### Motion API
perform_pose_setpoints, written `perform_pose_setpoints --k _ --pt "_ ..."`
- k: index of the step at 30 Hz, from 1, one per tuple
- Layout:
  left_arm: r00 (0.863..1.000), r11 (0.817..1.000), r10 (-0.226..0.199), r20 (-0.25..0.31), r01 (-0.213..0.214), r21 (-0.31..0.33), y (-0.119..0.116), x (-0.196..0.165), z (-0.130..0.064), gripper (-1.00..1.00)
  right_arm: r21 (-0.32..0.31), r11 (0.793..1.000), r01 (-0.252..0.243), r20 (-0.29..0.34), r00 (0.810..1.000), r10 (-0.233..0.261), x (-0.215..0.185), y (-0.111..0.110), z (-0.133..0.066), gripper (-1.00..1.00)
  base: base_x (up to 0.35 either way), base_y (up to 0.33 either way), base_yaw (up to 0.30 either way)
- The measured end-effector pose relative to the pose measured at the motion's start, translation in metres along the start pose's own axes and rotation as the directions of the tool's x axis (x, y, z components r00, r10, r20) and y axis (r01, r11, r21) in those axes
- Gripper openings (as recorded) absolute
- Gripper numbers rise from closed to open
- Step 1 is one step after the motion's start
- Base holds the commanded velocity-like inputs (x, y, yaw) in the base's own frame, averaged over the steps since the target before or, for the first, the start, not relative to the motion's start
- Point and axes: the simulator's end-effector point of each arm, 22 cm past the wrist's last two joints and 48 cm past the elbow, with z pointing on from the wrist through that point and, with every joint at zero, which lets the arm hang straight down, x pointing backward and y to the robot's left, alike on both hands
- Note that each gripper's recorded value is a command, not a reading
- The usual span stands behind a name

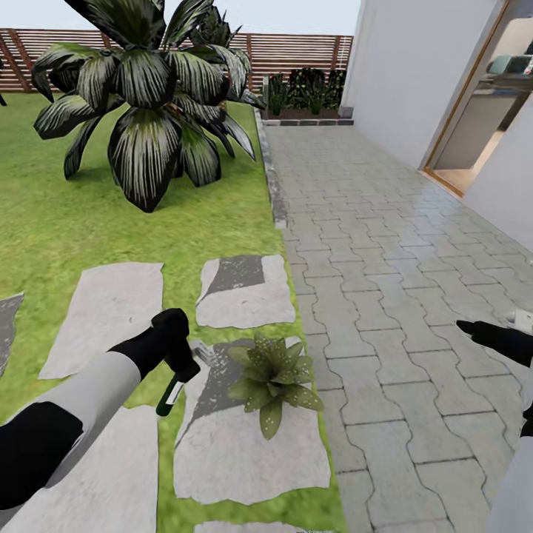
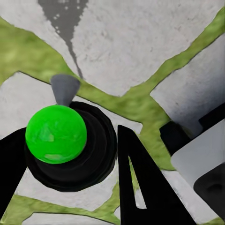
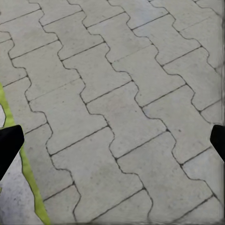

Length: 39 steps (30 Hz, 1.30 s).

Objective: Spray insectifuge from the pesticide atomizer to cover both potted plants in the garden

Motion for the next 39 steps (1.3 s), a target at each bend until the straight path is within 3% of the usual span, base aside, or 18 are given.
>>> perform_pose_setpoints --k 6,13,39 --pt "0.993 0.994 0.093 -0.069 -0.096 -0.046 -0.011 0.005 0.01 -1.0 0.001 1.0 0.0 0.0 1.0 0.0 0.0 0.0 0.0 1.0 0.0 0.041 -0.254" --pt "0.989 0.99 0.133 -0.06 -0.135 -0.032 -0.033 -0.01 0.011 -1.0 0.001 1.0 0.0 0.0 1.0 0.0 -0.001 -0.001 0.0 1.0 0.0 0.001 -0.051" --pt "0.989 0.991 0.132 -0.064 -0.133 -0.021 -0.037 -0.006 0.016 -1.0 0.001 1.0 0.0 0.001 1.0 0.0 -0.001 0.0 0.0 1.0 -0.025 -0.025 0.0"
